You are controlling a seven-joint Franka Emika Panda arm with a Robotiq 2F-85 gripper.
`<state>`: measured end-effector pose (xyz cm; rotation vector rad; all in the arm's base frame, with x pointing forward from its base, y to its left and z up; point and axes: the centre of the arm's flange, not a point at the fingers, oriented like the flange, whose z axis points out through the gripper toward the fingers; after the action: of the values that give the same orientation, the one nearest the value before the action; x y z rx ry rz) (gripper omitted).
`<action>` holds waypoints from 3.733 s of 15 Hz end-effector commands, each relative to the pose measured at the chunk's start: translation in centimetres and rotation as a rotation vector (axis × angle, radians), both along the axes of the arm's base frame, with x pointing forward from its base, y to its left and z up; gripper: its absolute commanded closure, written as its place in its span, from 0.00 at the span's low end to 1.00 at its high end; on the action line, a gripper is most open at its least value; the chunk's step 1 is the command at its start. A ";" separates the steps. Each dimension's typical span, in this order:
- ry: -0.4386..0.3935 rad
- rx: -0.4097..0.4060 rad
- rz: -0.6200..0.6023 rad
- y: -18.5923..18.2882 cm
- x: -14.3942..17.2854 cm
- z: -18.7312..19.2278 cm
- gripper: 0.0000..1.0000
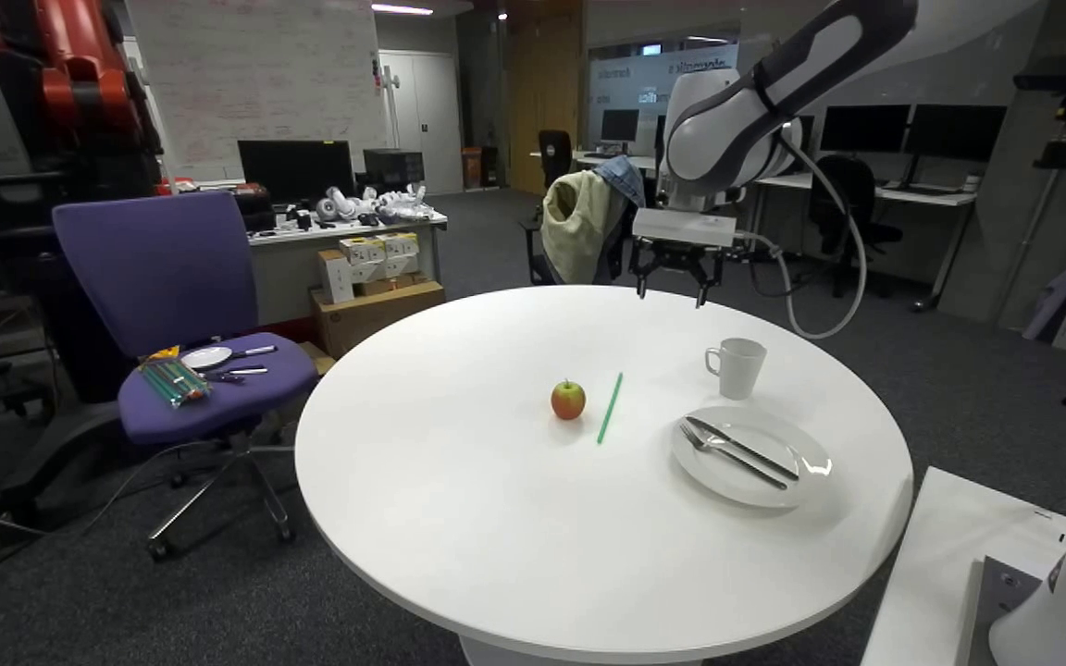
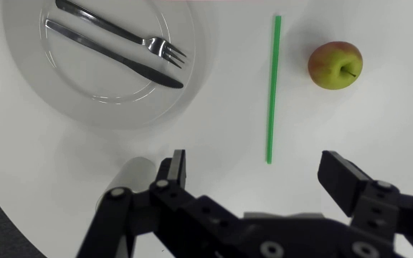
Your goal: Pick up the green straw and put it into the white mug
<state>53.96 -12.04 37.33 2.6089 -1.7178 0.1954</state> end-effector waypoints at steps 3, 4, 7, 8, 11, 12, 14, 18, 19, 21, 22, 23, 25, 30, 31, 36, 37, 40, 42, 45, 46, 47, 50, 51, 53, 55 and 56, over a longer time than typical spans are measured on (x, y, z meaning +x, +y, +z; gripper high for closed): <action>-0.053 -0.043 0.003 -0.9 3.4 -3.3 0.00; -0.060 -0.047 0.005 -1.0 3.8 -3.9 0.00; -0.042 -0.038 -0.001 -1.3 4.4 -5.5 0.00; -0.022 -0.028 -0.001 -1.4 4.4 -5.9 0.00; -0.010 -0.026 -0.005 -1.0 3.5 -6.6 0.00; -0.009 -0.026 -0.004 -1.0 3.5 -6.7 0.00; -0.010 -0.026 -0.004 -0.9 3.5 -6.7 0.00; 0.001 -0.022 0.000 -1.0 3.6 -7.1 0.00; 0.008 -0.023 -0.005 -0.9 3.8 -7.5 0.00; 0.028 -0.025 -0.005 -1.0 4.1 -9.1 0.00; 0.038 -0.019 0.000 -1.0 4.1 -10.0 0.00; 0.054 -0.015 0.000 -1.0 4.2 -11.0 0.00; 0.079 -0.016 0.000 -1.0 4.3 -12.7 0.00; 0.064 -0.023 0.036 -1.7 5.7 -15.9 0.00; 0.046 -0.023 0.048 -1.8 6.1 -16.4 0.00; -0.003 0.004 0.061 -2.9 8.0 -19.1 0.00; -0.007 0.015 0.059 -3.0 8.3 -19.6 0.00; -0.018 0.044 0.045 -3.4 8.8 -20.6 0.00; -0.025 0.056 0.032 -3.4 9.2 -20.9 0.00; -0.031 0.066 0.025 -3.5 9.6 -21.0 0.00; -0.031 0.067 0.023 -3.5 9.8 -21.0 0.00; -0.030 0.068 0.021 -3.5 9.9 -21.1 0.00; -0.027 0.070 0.019 -3.6 10.1 -21.5 0.00; -0.027 0.069 0.020 -3.6 10.1 -21.6 0.00; -0.025 0.068 0.021 -3.5 10.3 -21.8 0.00; -0.020 0.067 0.024 -3.4 10.3 -22.2 0.00; -0.018 0.067 0.025 -3.4 10.4 -22.4 0.00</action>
<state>63.61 -15.03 14.96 2.6570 -1.7409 0.1558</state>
